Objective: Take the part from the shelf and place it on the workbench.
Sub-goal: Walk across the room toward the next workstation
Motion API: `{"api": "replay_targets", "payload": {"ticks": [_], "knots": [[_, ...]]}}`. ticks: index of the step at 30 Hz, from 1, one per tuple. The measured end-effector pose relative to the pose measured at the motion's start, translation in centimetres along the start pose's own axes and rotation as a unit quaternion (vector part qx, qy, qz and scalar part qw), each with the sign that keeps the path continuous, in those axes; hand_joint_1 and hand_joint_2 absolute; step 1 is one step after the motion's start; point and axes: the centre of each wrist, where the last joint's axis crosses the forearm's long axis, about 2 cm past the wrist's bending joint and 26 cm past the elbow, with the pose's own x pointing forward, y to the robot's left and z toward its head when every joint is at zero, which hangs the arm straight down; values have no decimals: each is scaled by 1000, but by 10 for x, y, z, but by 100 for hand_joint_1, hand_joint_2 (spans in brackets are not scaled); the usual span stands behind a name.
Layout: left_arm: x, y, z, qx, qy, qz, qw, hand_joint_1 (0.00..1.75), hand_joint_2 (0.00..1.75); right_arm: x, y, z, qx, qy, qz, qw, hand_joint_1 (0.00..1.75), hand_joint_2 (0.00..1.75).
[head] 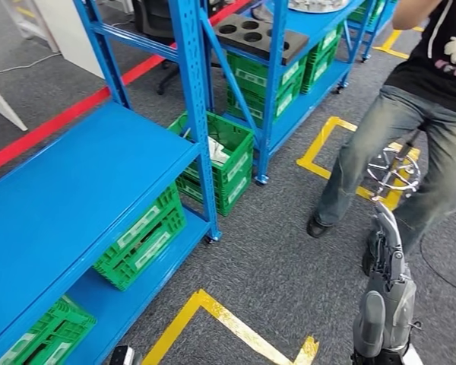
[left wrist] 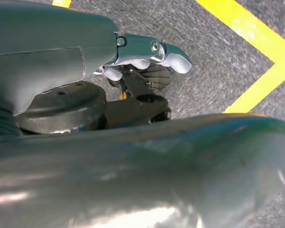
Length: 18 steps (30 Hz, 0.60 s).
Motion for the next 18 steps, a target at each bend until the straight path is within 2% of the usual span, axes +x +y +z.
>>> {"api": "replay_targets", "payload": {"ticks": [18], "knots": [[0,1,0,1,0,-1,1000,0,0,0,0,1,-1,2,1,1000,0,0]]}}
